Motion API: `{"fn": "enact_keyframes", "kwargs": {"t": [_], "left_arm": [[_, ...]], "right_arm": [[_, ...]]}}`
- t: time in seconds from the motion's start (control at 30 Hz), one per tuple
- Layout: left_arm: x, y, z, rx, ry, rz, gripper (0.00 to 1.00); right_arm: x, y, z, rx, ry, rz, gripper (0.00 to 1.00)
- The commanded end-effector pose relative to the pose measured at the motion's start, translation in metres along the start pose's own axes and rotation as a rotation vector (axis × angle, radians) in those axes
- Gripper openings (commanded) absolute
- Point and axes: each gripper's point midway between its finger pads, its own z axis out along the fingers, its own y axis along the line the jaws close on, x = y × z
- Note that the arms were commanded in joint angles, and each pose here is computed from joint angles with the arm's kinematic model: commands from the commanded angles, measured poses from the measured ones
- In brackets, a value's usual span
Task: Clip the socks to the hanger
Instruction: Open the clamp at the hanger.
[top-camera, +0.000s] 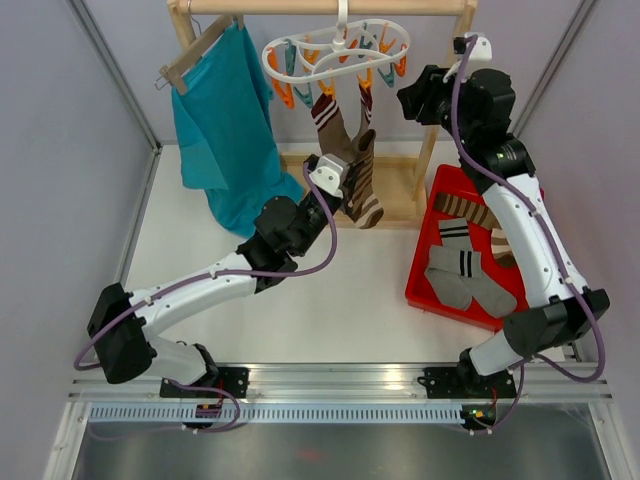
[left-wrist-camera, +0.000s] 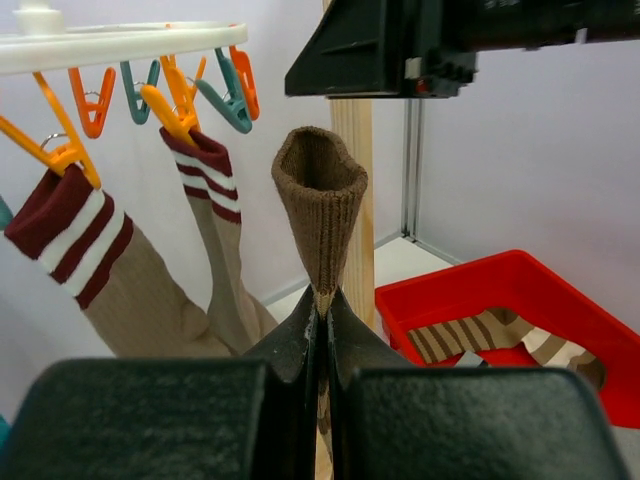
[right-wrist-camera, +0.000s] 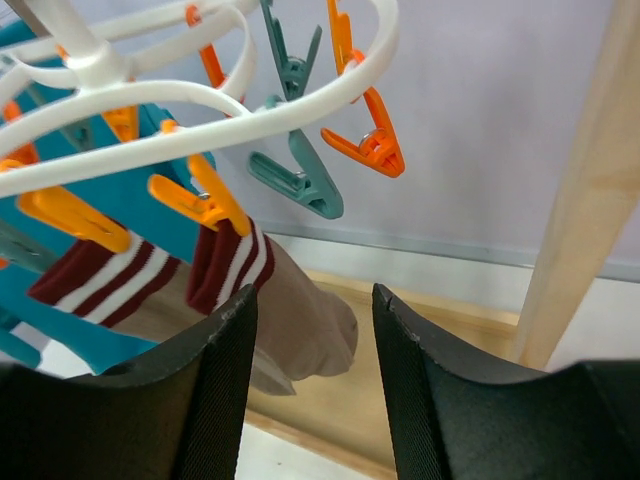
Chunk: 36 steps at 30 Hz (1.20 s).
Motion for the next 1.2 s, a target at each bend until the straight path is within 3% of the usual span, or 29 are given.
{"fn": "enact_keyframes", "kwargs": {"t": [0.0,0.37,1.17], "left_arm": [[-0.012,0.011,-0.012,-0.023,-0.018,-0.008,0.02],[-0.011,0.015,-0.022,-0.013,0.001,-0.011,0.02],[-0.014,0.013,-0.023,0.013,0.003,-0.012,0.02]], "right_arm": [[-0.009,0.008,0.020,-0.055,-0.055,-0.062,0.57],[-0.005,0.023,0.039,-0.099,-0.079,-0.151,0.60],[-0.020,0.022,0.075,-0.017,-0.169,-0.224,0.61]]}}
